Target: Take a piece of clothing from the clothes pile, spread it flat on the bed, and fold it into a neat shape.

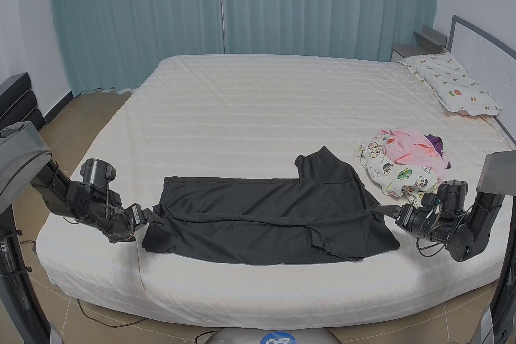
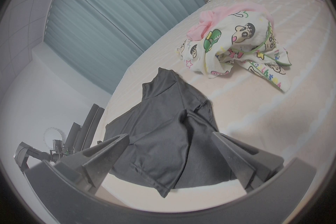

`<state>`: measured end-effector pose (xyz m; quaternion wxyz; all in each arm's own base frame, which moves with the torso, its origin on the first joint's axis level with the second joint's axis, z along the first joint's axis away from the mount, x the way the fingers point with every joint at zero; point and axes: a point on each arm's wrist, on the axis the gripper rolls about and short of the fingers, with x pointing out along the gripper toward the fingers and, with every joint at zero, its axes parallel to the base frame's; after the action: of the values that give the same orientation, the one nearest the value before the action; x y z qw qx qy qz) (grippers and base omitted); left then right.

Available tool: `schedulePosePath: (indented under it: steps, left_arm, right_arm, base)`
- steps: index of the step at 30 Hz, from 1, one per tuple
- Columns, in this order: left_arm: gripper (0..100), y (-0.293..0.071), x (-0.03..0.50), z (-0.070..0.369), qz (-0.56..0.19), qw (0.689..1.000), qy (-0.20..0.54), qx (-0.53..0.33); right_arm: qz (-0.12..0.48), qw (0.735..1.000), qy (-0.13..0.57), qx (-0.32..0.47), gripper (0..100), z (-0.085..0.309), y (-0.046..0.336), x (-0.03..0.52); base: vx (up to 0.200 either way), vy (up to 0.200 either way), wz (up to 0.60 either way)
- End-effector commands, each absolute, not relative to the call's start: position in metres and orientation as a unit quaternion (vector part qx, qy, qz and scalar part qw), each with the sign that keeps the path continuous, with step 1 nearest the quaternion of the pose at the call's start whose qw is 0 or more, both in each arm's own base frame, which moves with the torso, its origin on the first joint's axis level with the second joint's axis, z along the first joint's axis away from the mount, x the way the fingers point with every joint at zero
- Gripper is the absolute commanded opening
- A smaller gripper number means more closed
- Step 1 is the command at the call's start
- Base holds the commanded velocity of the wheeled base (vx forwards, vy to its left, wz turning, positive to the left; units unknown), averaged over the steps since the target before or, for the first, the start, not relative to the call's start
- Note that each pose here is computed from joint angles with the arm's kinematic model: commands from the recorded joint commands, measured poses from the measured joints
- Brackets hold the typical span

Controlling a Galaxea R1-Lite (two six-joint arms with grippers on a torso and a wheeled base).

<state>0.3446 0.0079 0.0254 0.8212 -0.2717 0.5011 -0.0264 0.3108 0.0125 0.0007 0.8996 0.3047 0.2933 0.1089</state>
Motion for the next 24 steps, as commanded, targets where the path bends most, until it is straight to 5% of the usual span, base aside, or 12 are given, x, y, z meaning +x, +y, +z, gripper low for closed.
schedulePosePath:
  steps: [1, 8, 9, 24]
  left_arm:
    - [100, 0.011, 0.342, 0.012, -0.038, 0.812, 0.518, -0.267]
    - [100, 0.009, 0.352, -0.003, -0.049, 0.813, 0.525, -0.247]
    - [0, 0.009, 0.354, -0.005, -0.052, 0.815, 0.523, -0.244]
    - [0, 0.016, 0.330, -0.002, -0.022, 0.820, 0.533, -0.205]
  right_arm:
    - [0.117, 0.897, 0.300, 0.302, 100, 0.001, 0.018, 0.305]
    - [0.129, 0.895, 0.304, 0.299, 100, 0.000, 0.027, 0.306]
    - [0.128, 0.895, 0.305, 0.298, 100, -0.001, 0.027, 0.306]
    - [0.127, 0.896, 0.303, 0.299, 100, 0.001, 0.026, 0.305]
  base:
    - [0.000, 0.000, 0.00]
    - [0.000, 0.000, 0.00]
    - [0.000, 0.000, 0.00]
    - [0.000, 0.000, 0.00]
